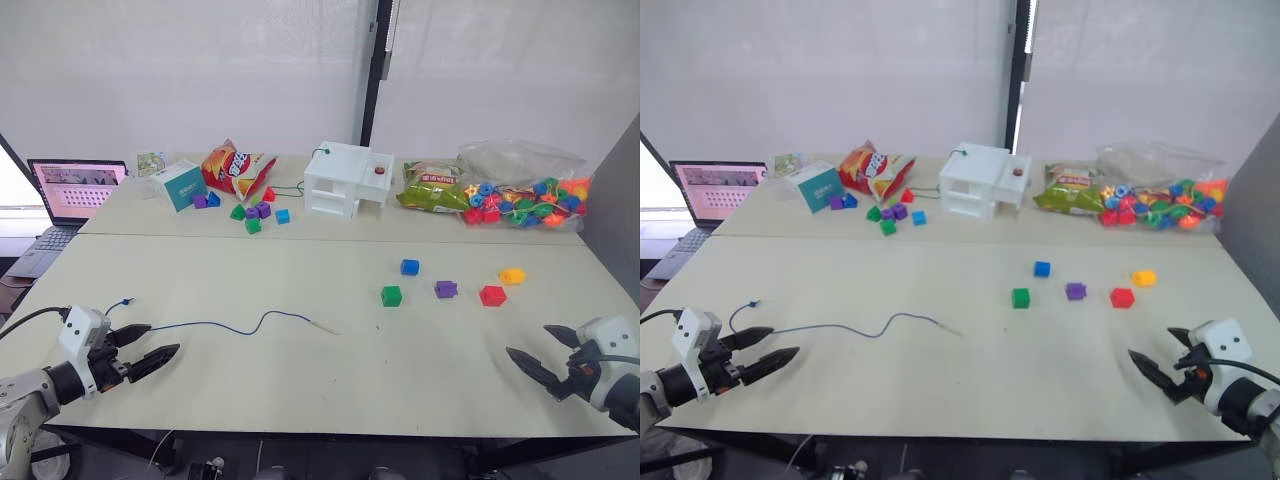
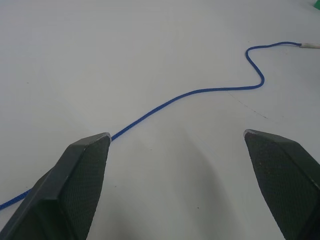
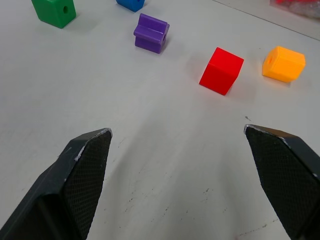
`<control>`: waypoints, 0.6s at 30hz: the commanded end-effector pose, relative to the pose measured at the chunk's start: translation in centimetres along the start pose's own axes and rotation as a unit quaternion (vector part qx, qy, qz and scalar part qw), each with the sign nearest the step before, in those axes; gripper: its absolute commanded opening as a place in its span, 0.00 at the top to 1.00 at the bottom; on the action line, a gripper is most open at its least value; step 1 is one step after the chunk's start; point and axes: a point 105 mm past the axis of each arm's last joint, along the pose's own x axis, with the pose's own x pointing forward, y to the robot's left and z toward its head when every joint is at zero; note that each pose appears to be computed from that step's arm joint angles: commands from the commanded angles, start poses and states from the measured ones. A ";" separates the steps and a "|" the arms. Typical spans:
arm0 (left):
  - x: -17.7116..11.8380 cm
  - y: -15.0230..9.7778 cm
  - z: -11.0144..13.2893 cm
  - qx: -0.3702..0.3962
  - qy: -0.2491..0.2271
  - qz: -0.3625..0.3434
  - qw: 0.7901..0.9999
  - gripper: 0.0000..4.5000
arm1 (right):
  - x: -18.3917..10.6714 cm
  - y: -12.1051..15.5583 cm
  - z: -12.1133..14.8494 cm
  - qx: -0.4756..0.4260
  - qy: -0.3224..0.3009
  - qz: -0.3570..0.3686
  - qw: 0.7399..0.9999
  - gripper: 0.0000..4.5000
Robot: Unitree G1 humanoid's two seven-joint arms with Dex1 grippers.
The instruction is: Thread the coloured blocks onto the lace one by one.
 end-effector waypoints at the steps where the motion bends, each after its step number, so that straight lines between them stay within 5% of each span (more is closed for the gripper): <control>1: -0.1 0.2 1.5 0.018 -0.026 0.006 0.999 0.00 | -0.2 -0.3 0.7 -0.007 -0.013 -0.007 1.000 0.00; 5: 1.1 -0.3 2.1 0.013 -0.039 -0.015 0.999 0.00 | 0.0 0.5 1.0 -0.002 -0.023 -0.001 1.000 0.00; 12: 5.7 -4.0 5.2 0.036 -0.069 -0.161 0.984 0.00 | 1.3 4.9 3.8 -0.010 -0.039 0.085 0.996 0.00; 18: 10.3 -7.5 6.5 0.104 -0.034 -0.323 0.940 0.00 | 2.1 9.5 5.9 -0.026 -0.037 0.189 0.981 0.00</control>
